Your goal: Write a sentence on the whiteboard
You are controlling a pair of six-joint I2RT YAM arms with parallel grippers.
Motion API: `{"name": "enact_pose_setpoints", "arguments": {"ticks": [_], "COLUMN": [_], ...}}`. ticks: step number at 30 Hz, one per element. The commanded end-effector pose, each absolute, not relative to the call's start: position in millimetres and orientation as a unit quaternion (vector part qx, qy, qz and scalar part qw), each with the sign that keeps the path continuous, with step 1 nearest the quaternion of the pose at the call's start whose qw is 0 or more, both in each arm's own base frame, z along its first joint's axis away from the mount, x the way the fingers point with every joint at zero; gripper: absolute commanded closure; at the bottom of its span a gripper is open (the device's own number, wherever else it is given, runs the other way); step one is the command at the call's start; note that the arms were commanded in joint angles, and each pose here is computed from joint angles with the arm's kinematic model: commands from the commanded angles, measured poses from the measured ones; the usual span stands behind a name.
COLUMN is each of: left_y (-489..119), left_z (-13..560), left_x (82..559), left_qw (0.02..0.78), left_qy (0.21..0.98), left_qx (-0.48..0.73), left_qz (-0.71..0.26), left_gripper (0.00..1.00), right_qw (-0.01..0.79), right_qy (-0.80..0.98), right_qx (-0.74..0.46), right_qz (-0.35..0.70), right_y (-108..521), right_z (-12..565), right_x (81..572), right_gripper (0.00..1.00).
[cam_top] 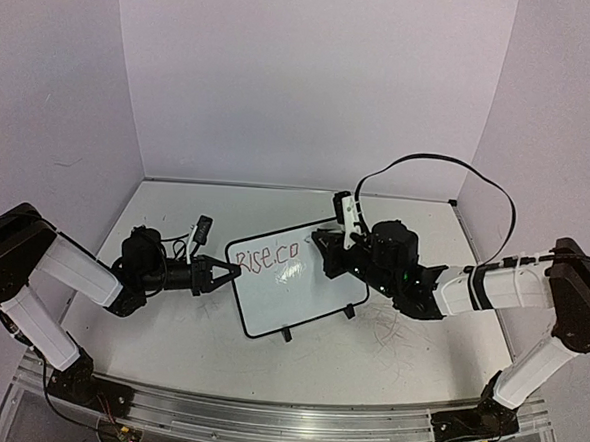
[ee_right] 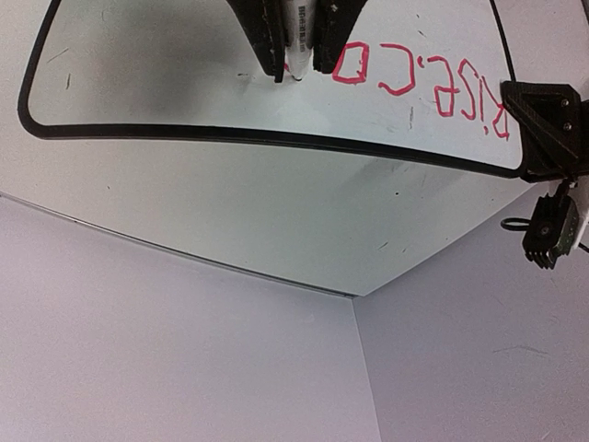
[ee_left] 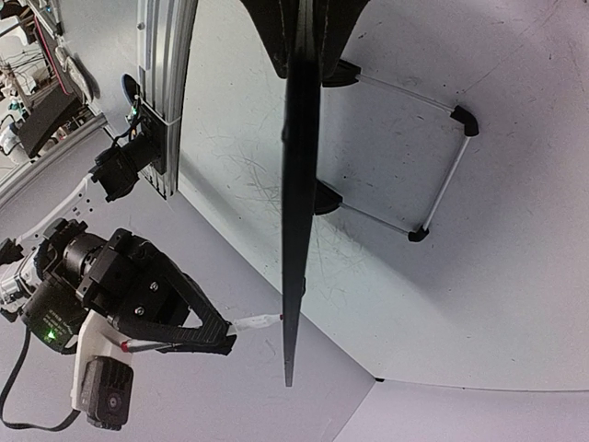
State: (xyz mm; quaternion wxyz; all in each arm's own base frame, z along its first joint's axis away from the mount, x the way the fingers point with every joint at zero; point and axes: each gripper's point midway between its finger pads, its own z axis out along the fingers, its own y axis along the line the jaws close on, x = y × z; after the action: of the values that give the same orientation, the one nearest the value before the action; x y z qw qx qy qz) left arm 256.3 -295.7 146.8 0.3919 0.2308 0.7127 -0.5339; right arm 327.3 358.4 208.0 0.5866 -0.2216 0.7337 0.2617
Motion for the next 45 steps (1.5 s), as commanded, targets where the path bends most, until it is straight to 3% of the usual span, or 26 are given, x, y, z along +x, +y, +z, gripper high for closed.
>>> {"name": "enact_pose_setpoints", "arguments": {"ticks": [1,20,45], "left_y": [-297,-298,-297], "left_z": [144,145,143], "left_x": [255,256,254], "left_qw": [0.388,0.389,0.386], "left_qy": [0.713,0.712,0.713], "left_qx": [0.237,0.237,0.238], "left_qz": [-0.534,-0.535,-0.535], "left_gripper": [1.0,1.0,1.0], "right_qw": [0.592,0.557,0.607], "right_qy": [0.722,0.75,0.733], "right_qx": [-0.221,-0.219,-0.18], "right_qz": [0.281,0.281,0.249], "right_y": [370,360,350], "right_z": [219,183,221], "right_x": [331,314,341], "right_gripper": [1.0,1.0,1.0]}}
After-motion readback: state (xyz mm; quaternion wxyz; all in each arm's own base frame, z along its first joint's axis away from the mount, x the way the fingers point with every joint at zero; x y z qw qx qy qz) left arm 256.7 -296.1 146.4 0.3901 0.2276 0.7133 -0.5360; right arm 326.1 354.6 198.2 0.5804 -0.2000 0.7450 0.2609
